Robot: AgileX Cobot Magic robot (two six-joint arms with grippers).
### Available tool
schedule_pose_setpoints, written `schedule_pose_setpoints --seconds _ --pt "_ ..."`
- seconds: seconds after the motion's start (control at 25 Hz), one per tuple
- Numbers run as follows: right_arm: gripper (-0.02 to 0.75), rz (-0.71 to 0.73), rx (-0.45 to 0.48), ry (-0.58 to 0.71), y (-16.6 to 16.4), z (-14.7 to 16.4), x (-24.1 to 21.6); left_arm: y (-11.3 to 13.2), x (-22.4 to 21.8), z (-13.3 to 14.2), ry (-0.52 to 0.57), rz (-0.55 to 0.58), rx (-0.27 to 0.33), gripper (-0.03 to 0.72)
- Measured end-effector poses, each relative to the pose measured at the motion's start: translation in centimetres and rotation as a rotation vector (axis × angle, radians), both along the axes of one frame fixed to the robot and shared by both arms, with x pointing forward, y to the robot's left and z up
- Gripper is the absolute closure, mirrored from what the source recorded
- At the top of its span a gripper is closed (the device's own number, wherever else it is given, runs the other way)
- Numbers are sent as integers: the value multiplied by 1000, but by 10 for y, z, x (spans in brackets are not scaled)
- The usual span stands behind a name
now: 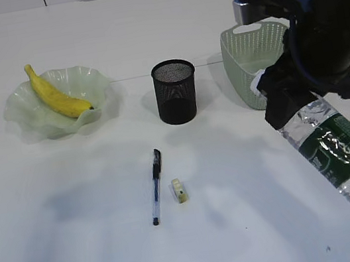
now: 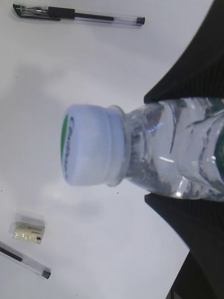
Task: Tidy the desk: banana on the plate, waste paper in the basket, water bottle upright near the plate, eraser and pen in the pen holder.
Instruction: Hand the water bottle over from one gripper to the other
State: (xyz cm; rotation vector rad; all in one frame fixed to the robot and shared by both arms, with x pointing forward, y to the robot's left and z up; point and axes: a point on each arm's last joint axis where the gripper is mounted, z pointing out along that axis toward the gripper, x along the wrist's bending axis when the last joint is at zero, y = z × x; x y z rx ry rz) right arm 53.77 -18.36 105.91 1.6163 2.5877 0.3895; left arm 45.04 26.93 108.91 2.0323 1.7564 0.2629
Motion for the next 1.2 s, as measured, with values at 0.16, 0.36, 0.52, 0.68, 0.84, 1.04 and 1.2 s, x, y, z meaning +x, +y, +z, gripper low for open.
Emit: schedule_pose_setpoints --seconds 0.16,0.36,0.52,0.68,0.84,1.04,1.2 --pt "351 30 25 -4 -1 5 -10 0 0 0 0 0 0 340" --pt "351 99 107 -32 7 5 -11 0 0 0 0 0 0 340" --pt "351 185 232 -108 19 10 -7 0 0 0 0 0 0 340" --pt "351 312 403 -193 34 21 -7 0 1 0 -8 2 -1 340" --pt "351 433 584 -307 48 35 -7 0 2 1 -19 4 -1 340" --pt "351 517 783 -480 60 55 -6 0 2 1 -20 4 -1 340" --pt "351 556 900 -602 64 69 -5 0 2 1 -30 6 -2 340"
